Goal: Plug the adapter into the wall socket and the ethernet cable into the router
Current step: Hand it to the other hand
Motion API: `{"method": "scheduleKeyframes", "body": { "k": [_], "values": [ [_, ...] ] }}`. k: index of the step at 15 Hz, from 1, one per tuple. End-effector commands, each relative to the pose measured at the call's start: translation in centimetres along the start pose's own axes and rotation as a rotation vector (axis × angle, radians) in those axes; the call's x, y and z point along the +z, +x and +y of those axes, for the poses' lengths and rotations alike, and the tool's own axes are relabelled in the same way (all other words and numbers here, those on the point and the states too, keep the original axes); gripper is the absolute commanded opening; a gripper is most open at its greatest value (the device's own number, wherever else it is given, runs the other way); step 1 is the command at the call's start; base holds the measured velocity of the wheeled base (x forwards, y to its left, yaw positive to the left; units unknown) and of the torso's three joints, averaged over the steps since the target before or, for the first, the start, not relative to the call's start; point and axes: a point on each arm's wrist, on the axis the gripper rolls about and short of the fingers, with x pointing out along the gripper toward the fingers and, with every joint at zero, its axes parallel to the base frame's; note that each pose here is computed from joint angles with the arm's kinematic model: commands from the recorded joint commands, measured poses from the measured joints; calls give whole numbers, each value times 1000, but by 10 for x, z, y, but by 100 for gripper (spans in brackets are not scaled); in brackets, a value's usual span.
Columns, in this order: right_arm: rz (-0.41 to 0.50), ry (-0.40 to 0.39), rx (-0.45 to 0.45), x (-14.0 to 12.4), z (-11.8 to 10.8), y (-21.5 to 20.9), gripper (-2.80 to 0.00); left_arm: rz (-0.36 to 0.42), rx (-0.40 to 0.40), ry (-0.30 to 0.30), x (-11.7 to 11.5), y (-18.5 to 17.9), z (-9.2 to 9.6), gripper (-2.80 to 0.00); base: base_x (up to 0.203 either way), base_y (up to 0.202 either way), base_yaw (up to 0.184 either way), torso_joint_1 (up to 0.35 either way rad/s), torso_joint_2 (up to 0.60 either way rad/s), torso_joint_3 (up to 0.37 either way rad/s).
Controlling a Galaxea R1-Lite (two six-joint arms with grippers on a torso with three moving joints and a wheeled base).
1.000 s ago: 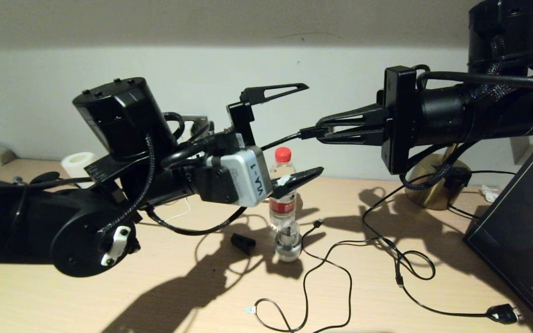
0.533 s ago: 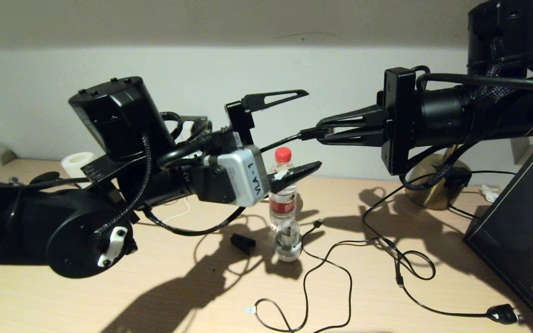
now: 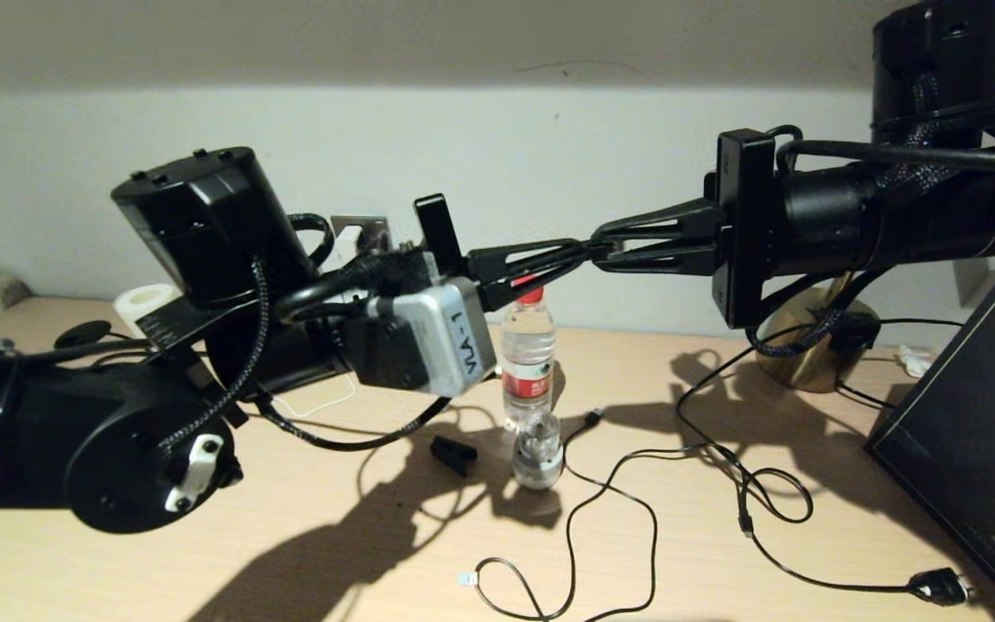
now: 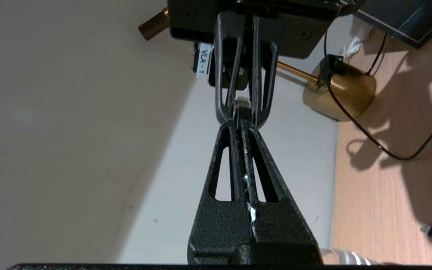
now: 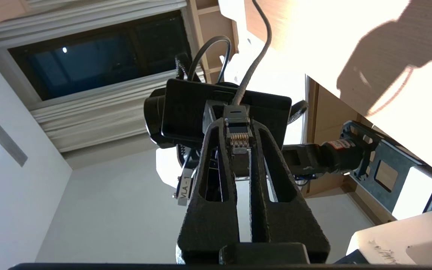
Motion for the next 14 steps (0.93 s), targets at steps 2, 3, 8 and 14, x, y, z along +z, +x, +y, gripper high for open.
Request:
{"method": "scheduleKeyframes", "body": {
  "k": [2, 3, 8, 14],
  "values": [
    [6, 5, 3, -1, 1, -1, -280, -6, 4, 10, 2, 0, 0, -280, 0, 0, 0, 0, 0, 0],
    [6, 5, 4, -2, 1, -1, -280, -6, 4, 10, 2, 0, 1, -280, 0, 0, 0, 0, 0, 0],
    [5, 3, 5, -3, 2, -2, -280, -5, 0, 2, 4, -2, 0, -280, 0, 0, 0, 0, 0, 0],
    [6, 8, 1, -4, 0, -3, -280, -1, 4, -7, 3, -1, 0, 0, 0, 0, 0, 0, 0, 0]
  ]
}}
